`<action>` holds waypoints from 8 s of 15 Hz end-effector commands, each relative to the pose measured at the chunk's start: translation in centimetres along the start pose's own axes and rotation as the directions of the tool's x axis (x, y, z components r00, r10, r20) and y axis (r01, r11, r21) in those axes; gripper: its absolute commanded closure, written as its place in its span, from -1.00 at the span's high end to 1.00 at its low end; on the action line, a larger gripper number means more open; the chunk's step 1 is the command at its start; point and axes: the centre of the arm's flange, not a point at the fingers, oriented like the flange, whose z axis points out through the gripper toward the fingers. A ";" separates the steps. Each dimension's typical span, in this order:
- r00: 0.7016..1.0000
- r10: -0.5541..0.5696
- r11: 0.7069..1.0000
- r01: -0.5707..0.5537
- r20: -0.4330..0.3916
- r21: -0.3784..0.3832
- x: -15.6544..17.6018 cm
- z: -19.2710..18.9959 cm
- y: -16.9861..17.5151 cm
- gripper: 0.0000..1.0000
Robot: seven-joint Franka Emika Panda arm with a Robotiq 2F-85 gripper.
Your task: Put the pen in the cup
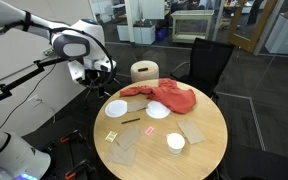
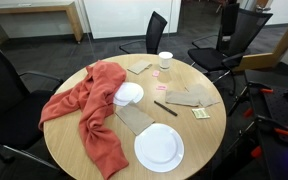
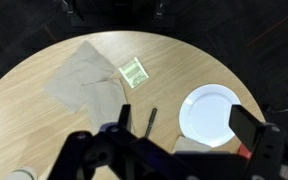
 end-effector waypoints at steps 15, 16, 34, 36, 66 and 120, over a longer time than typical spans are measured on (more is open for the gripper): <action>0.941 0.281 0.956 -0.292 -0.190 -0.029 14.0 15.5 1.0 1.00; 0.938 0.286 0.955 -0.297 -0.195 -0.029 14.8 16.3 1.2 1.00; 0.931 0.309 0.945 -0.323 -0.196 -0.043 17.7 22.1 1.5 1.00; 0.929 0.306 0.946 -0.321 -0.207 -0.046 18.2 23.0 1.6 1.00; 0.923 0.283 0.954 -0.300 -0.262 -0.026 22.7 28.7 1.4 -0.88; 0.384 0.514 0.645 -0.763 -0.767 0.050 24.6 7.0 12.6 -0.95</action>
